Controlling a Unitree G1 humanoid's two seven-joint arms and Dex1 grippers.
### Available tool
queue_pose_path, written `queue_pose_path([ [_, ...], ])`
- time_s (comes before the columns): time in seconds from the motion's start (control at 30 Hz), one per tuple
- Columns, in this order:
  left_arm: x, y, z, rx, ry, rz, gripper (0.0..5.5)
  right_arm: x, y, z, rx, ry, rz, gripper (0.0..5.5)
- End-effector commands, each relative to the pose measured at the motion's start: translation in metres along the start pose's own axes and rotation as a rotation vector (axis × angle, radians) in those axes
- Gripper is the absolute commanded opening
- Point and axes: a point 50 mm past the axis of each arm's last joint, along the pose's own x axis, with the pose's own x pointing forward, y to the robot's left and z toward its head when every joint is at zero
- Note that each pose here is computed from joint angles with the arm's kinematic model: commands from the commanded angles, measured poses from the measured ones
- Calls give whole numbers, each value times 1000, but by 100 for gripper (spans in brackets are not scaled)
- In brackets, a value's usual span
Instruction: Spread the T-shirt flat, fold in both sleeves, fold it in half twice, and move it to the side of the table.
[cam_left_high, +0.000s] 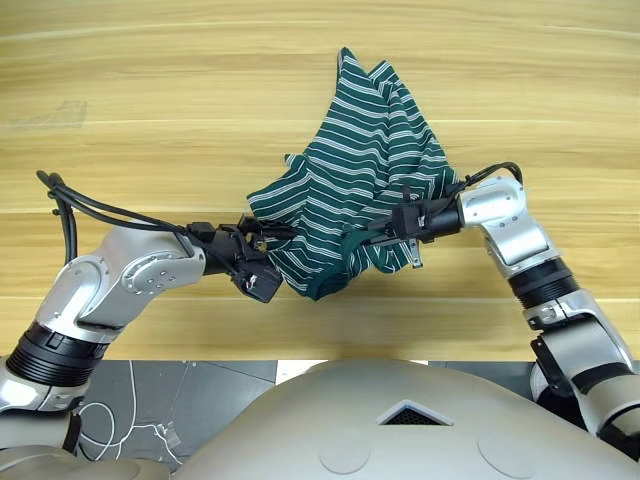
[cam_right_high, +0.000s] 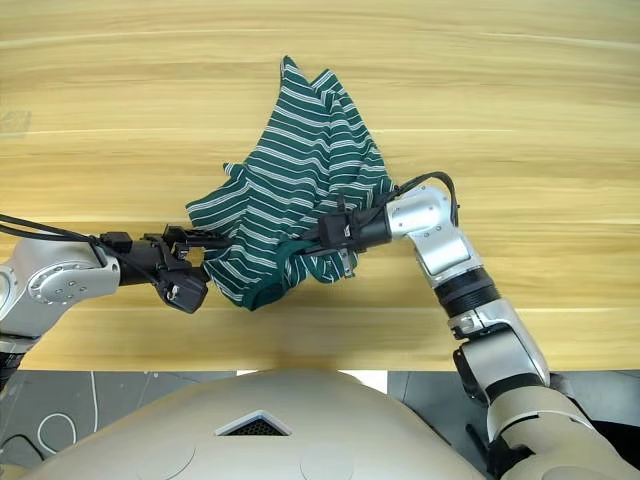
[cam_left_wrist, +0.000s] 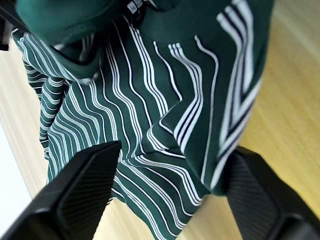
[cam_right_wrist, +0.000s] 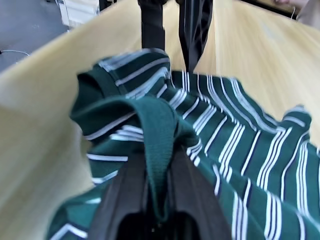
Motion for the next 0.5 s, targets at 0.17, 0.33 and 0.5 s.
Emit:
queue_pose_path([
  [0.17, 4, 4, -3, 7, 11, 24, 464, -32, 13, 28, 439, -400, 135, 181],
  [0.33, 5, 8, -3, 5, 1, 39, 540, -57, 18, 48, 547, -561, 145, 277],
  [0.5, 4, 10, -5, -2, 3, 52, 540, -79, 13, 51, 504, -563, 6, 298],
])
